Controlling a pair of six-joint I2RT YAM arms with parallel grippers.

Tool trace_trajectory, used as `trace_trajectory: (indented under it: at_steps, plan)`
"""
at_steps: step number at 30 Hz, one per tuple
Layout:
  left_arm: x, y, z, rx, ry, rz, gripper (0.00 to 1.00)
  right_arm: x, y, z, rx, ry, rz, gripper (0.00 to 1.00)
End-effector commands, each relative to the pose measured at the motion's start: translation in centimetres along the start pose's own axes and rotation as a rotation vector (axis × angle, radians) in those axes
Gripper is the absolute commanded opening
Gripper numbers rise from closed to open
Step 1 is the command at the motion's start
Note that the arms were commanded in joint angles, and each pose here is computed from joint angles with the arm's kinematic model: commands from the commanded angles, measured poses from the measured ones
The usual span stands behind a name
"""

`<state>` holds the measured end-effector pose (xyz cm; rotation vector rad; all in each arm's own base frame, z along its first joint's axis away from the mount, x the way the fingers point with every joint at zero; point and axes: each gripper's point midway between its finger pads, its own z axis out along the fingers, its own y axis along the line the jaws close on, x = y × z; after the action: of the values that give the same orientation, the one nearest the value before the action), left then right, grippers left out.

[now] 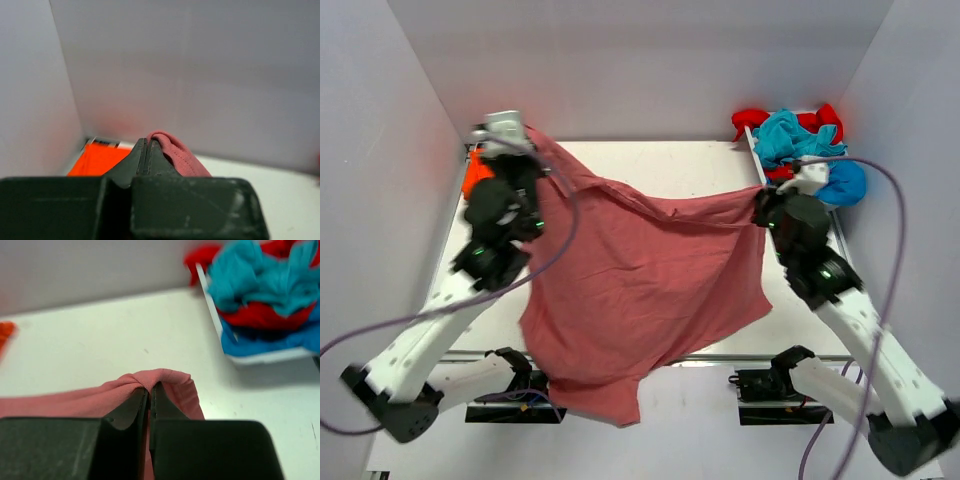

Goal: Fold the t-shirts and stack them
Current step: Flatten out the tshirt

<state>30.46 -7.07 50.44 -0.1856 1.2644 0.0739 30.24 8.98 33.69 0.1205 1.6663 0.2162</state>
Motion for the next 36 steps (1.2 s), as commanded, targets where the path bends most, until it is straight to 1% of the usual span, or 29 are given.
trace_trajectory:
  at_steps: [1, 2, 3, 4, 5, 6, 7, 8, 9, 10, 12, 16, 17, 18, 19, 20, 21, 22, 23, 24, 25, 28, 29, 31, 32, 33, 34, 35, 36]
  plan:
    - [1.5, 1.6, 0.9, -0.155, -0.034, -0.002, 0.0, 0.7, -1.1, 2.9, 0.119, -0.056, 0.051, 0.0]
    - [4.4, 0.7, 1.7, -0.17, -0.009, 0.03, 0.0, 1.9, -1.5, 3.5, 0.142, -0.031, 0.036, 0.0]
    - [6.0, 0.6, 2.3, -0.181, 0.008, 0.059, 0.0, 4.6, -1.8, 5.2, 0.176, 0.02, 0.016, 0.0]
    - [7.6, 0.7, 2.9, -0.207, 0.034, 0.079, 0.0, 5.0, -1.8, 5.8, 0.183, 0.017, 0.015, 0.0]
    - [9.0, 0.7, 3.4, -0.225, 0.055, 0.094, 0.0, 6.7, -1.8, 6.8, 0.19, 0.058, -0.013, 0.0]
    - [11.8, -0.1, 4.4, -0.229, 0.098, 0.137, 0.0, 8.3, -2.2, 7.8, 0.215, 0.097, -0.037, 0.0]
    - [13.3, 0.5, 5.0, -0.261, 0.121, 0.139, 0.0, 8.6, -2.0, 8.4, 0.219, 0.106, -0.045, 0.0]
    - [14.8, 0.3, 5.4, -0.258, 0.15, 0.156, 0.0, 11.3, -2.4, 9.6, 0.241, 0.174, -0.088, 0.0]
    - [16.9, -0.1, 6.1, -0.253, 0.178, 0.171, 0.0, 11.5, -2.5, 10.3, 0.251, 0.182, -0.092, 0.0]
    - [17.8, -0.5, 6.7, -0.237, 0.189, 0.149, 0.0, 11.7, -2.5, 10.9, 0.257, 0.188, -0.099, 0.0]
    - [20.7, -0.3, 7.9, -0.244, 0.232, 0.17, 0.0, 13.5, -2.7, 12.9, 0.285, 0.238, -0.115, 0.0]
    - [23.9, 0.4, 10.1, -0.277, 0.288, 0.192, 0.0, 16.0, -2.6, 16.1, 0.29, 0.31, -0.135, 0.0]
    - [25.9, 0.8, 10.9, -0.289, 0.316, 0.205, 0.0, 16.2, -2.8, 16.6, 0.295, 0.317, -0.138, 0.0]
    - [26.5, 0.9, 11.4, -0.3, 0.33, 0.2, 0.0, 15.3, -2.6, 17.4, 0.296, 0.3, -0.134, 0.0]
    - [27.2, 0.8, 11.9, -0.29, 0.338, 0.194, 0.0, 16.6, -3.2, 18.6, 0.317, 0.327, -0.14, 0.0]
    - [27.6, 1.2, 12.6, -0.301, 0.342, 0.182, 0.0, 16.0, -3.0, 19.2, 0.318, 0.322, -0.14, 0.0]
    - [29.3, 1.2, 13.0, -0.298, 0.365, 0.186, 0.0, 16.0, -3.1, 19.7, 0.321, 0.321, -0.132, 0.0]
    - [30.2, 1.4, 13.3, -0.297, 0.383, 0.198, 0.0, 18.0, -3.6, 20.4, 0.332, 0.362, -0.148, 0.0]
    - [30.9, 1.7, 13.6, -0.308, 0.39, 0.196, 0.0, 16.5, -3.2, 21.5, 0.325, 0.332, -0.127, 0.0]
    - [30.8, 2.0, 14.6, -0.32, 0.377, 0.168, 0.0, 17.6, -3.6, 22.1, 0.339, 0.356, -0.13, 0.0]
    - [32.6, 2.3, 14.8, -0.329, 0.41, 0.193, 0.0, 18.6, -3.9, 22.8, 0.34, 0.375, -0.133, 0.0]
    - [33.8, 3.0, 16.6, -0.346, 0.418, 0.163, 0.0, 17.7, -3.7, 25.6, 0.339, 0.352, -0.104, 0.0]
    - [34.9, 2.4, 17.3, -0.331, 0.435, 0.169, 0.0, 18.4, -4.3, 26.2, 0.351, 0.387, -0.117, 0.0]
    - [36.3, 3.1, 18.4, -0.338, 0.454, 0.156, 0.0, 19.2, -4.5, 27.8, 0.359, 0.398, -0.121, 0.0]
    - [37.4, 2.2, 19.4, -0.306, 0.461, 0.147, 0.0, 18.4, -4.6, 28.6, 0.359, 0.383, -0.123, 0.03]
    - [38.2, 2.4, 19.9, -0.305, 0.475, 0.153, 0.02, 17.4, -4.3, 29.5, 0.344, 0.362, -0.131, 0.12]
    - [39.0, 2.7, 20.3, -0.318, 0.485, 0.148, 0.23, 18.3, -4.5, 30.1, 0.346, 0.371, -0.141, 0.19]
    - [38.4, 2.0, 21.6, -0.305, 0.479, 0.139, 0.38, 16.9, -4.2, 31.5, 0.335, 0.343, -0.145, 0.25]
    - [41.2, 2.2, 21.8, -0.3, 0.527, 0.163, 0.62, 16.8, -3.9, 31.9, 0.313, 0.348, -0.144, 0.42]
